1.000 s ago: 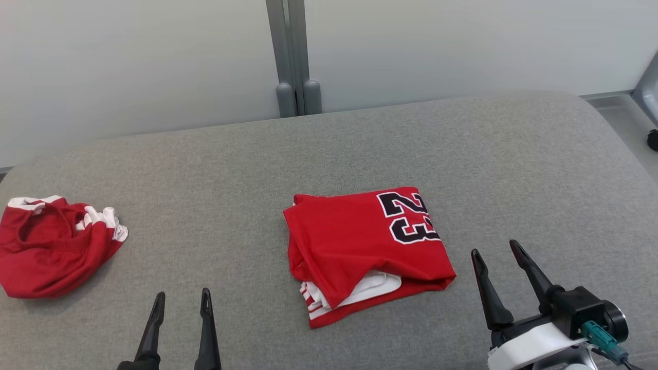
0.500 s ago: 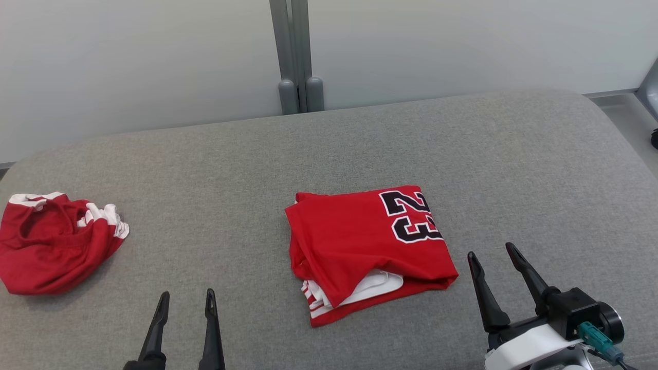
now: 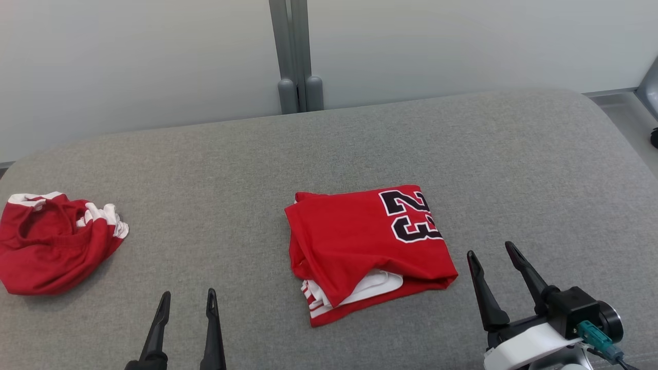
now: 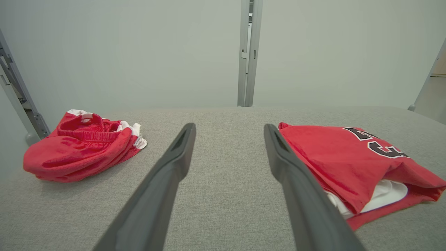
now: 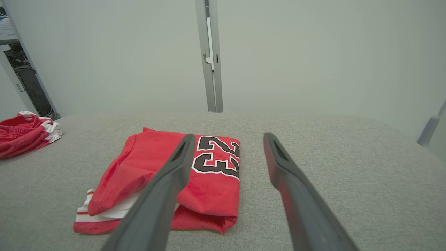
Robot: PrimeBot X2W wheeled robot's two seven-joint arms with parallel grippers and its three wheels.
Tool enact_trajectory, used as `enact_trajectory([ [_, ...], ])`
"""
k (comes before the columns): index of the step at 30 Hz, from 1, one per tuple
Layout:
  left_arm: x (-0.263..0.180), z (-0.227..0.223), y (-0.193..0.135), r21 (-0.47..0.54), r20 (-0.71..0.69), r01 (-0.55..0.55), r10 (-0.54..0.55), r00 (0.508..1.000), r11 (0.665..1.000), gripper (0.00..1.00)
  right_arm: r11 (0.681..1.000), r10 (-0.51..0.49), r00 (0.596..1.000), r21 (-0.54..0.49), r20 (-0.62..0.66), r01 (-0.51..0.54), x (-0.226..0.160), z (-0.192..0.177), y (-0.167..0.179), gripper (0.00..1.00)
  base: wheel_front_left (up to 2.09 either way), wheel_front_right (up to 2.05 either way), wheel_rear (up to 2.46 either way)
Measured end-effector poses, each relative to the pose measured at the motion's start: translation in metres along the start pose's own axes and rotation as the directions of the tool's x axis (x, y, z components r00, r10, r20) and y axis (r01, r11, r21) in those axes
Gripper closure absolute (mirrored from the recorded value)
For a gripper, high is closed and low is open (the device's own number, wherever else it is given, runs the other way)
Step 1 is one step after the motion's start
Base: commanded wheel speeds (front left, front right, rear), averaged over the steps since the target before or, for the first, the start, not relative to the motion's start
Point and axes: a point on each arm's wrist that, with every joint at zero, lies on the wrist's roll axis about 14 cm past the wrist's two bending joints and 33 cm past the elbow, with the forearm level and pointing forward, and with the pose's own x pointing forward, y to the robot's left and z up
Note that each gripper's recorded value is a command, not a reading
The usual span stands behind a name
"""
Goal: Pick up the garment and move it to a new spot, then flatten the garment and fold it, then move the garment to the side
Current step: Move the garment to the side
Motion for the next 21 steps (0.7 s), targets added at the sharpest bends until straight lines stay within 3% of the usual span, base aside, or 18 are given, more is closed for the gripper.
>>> enact_trajectory([
  [15,0.000,-0.002,0.001,0.004,-0.006,-0.003,0.003,1.000,1.000,0.00,1.000,0.011,1.000,0.005,-0.003,-0.011,0.003,-0.001,0.003,0.00,0.00,0.00,0.00],
  [21,0.003,-0.004,0.000,0.002,-0.014,0.001,-0.001,1.000,1.000,0.00,0.996,0.040,0.999,0.078,-0.037,-0.037,0.014,-0.014,0.011,0.00,0.00,0.00,0.00],
])
